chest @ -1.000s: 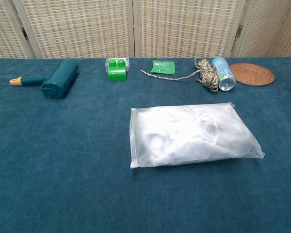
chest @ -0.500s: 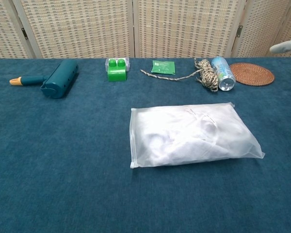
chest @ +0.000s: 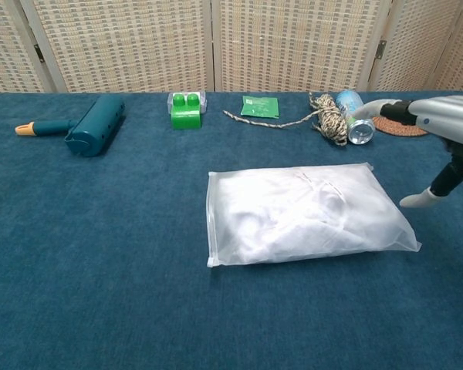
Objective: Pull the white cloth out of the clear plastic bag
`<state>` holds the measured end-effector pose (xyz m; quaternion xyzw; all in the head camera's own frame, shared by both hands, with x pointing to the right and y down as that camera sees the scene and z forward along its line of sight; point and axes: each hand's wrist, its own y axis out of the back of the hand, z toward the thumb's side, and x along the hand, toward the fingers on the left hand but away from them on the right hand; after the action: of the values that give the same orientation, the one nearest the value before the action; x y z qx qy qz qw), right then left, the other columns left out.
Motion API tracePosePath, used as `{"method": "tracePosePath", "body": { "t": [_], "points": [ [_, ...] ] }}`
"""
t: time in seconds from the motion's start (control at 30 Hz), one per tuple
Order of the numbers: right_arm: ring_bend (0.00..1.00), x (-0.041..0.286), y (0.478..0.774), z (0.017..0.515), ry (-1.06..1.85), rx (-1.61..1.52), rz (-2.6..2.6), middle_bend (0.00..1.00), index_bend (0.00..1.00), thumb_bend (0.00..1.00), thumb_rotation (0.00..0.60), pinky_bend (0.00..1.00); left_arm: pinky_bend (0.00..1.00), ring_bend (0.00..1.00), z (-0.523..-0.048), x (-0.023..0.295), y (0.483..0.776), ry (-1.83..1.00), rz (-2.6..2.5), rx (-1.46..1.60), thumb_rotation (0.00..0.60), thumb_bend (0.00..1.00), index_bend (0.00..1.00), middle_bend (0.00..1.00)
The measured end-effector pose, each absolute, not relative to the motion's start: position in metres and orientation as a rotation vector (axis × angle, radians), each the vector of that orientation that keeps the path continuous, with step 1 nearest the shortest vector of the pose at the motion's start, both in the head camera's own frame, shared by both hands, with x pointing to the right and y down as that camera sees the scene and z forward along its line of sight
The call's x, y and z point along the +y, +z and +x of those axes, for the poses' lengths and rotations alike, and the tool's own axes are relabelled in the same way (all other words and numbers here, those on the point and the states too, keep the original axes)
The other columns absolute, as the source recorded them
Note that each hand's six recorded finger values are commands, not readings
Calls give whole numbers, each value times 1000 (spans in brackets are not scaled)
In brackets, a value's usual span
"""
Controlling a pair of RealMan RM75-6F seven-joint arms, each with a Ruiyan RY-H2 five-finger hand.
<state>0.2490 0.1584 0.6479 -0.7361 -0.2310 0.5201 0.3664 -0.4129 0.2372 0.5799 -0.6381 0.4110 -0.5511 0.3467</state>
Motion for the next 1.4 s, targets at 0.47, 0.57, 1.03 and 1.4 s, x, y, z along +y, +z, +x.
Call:
{"method": "tracePosePath", "body": {
  "t": [0.47,0.57,1.03,1.4],
  "points": [
    [0,165,683,211,1344,-449,-1955,0,0,0,600,136,625,424,-415,240,583,-1436,-1665,1071,600,54,379,350],
    [0,166,689,207,1358,-425,-1962,0,0,0,600,136,625,424,-415,241,584,-1437,-1667,1074,600,54,379,350],
    [119,163,709,185,1396,-326,-1990,145,0,0,600,328,625,425,-415,242,586,-1434,-1674,1082,600,53,379,350],
    [404,158,714,177,1372,-343,-2003,430,274,224,600,566,625,425,-413,245,588,-1436,-1684,1082,600,54,379,352]
  ]
}}
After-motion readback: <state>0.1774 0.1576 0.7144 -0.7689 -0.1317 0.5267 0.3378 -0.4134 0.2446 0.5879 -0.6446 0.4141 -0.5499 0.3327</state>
